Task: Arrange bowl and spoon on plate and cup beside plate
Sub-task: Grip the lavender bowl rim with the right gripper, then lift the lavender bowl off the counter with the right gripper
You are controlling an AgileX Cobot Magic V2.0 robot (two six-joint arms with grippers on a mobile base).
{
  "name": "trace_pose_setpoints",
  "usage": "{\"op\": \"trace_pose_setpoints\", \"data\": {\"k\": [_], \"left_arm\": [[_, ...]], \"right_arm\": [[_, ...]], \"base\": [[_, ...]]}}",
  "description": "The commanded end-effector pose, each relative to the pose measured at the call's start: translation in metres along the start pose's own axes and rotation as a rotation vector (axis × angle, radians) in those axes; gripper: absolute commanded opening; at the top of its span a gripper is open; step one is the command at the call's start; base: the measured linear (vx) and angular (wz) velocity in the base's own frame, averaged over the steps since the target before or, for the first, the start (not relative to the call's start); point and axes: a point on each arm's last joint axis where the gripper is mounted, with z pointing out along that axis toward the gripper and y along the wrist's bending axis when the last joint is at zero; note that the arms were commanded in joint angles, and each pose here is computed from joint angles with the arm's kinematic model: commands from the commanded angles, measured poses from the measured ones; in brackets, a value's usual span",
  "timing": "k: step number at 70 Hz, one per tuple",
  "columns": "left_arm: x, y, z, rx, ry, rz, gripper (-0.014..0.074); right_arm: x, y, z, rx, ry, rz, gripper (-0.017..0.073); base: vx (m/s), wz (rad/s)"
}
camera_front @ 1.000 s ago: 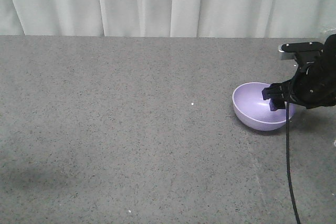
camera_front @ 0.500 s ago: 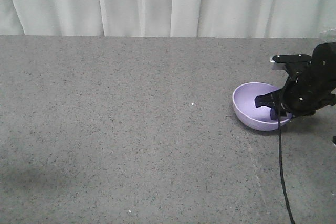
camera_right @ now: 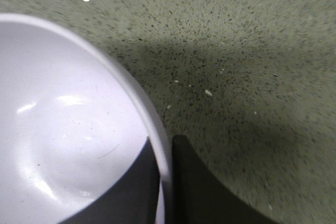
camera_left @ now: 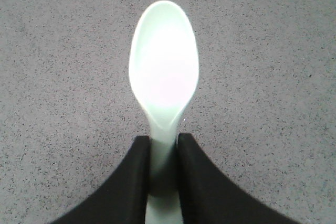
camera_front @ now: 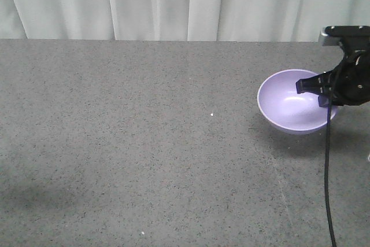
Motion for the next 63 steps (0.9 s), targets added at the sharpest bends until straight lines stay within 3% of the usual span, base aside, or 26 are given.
{"op": "trace_pose_setpoints", "data": {"k": [1,24,63], "left_arm": [[-0.008,-0.002,-0.009,0.020,-0.086,-0.009,-0.0008],[-0.008,-0.002,-0.009,0.020,-0.086,-0.009,-0.0008],[-0.008,-0.002,-0.009,0.020,-0.087,-0.009,-0.0008]], "right_arm": [[-0.003,0.000,-0.058,-0.014,-0.135,0.004,-0.0011],[0.027,0.000,-0.144,-0.045,-0.257,0.019,-0.0011],[0.047,-0.001,-0.177,-0.044,-0.296,0.014,-0.0011]], "base": [[0.00,0.00],[0.00,0.00],[0.00,0.00]]}}
